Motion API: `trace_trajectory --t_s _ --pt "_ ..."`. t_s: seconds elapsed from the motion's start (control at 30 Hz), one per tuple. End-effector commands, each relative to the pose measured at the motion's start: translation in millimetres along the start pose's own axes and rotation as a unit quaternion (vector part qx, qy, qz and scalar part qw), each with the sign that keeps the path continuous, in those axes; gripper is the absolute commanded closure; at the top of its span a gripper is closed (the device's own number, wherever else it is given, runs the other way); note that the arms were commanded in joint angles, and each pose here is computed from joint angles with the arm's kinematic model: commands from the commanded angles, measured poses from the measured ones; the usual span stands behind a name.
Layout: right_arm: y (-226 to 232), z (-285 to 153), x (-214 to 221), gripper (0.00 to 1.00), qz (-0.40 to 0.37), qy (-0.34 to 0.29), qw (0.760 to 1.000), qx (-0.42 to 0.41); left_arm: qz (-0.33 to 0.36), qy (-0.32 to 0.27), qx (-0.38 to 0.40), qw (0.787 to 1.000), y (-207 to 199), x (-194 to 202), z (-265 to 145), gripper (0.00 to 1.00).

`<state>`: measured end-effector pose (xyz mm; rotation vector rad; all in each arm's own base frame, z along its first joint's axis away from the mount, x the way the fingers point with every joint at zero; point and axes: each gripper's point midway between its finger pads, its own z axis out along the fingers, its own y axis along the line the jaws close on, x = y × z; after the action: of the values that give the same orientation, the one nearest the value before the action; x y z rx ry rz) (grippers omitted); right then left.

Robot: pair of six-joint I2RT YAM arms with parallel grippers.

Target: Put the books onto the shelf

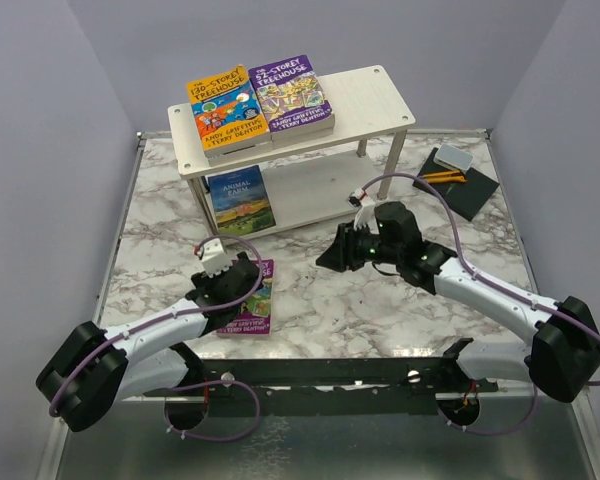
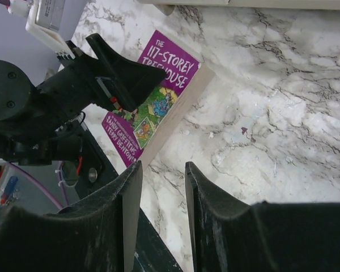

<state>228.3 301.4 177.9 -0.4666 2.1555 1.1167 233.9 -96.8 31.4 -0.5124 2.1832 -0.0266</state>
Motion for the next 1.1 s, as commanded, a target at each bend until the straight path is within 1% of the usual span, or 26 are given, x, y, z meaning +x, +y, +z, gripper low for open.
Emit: trace_trajectory --t_s 0.0,0.1,0.13,0.2,0.37,0.5,0.7,0.87,1.07 --pt "-3 3 17 0.6 0.011 0.018 1.0 -0.004 0.019 0.1 0.07 0.992 -12 50 -4 0.05" --pt "-13 2 29 0.59 0.026 0.028 0.999 0.014 0.009 0.126 0.122 0.984 -28 63 -9 0.1" --pt "-17 2 33 0.57 0.032 0.032 0.999 0.023 0.004 0.135 0.144 0.98 -37 67 -11 0.11" --pt "-27 2 43 0.56 0.048 0.038 0.997 0.041 0.001 0.156 0.178 0.972 -50 74 -16 0.13" --pt "-49 1 69 0.51 0.094 0.047 0.991 0.081 0.008 0.193 0.243 0.951 -85 90 -30 0.14" --pt "-65 -2 90 0.44 0.134 0.049 0.983 0.113 0.014 0.208 0.263 0.942 -105 97 -38 0.14" --pt "-78 -11 115 0.38 0.19 0.053 0.97 0.144 0.012 0.214 0.274 0.937 -118 102 -45 0.14" --pt "-85 -12 125 0.37 0.223 0.04 0.962 0.154 0.016 0.217 0.283 0.934 -123 108 -50 0.14" --pt "-88 -4 125 0.38 0.26 0.03 0.952 0.157 0.023 0.226 0.305 0.925 -134 116 -61 0.14"
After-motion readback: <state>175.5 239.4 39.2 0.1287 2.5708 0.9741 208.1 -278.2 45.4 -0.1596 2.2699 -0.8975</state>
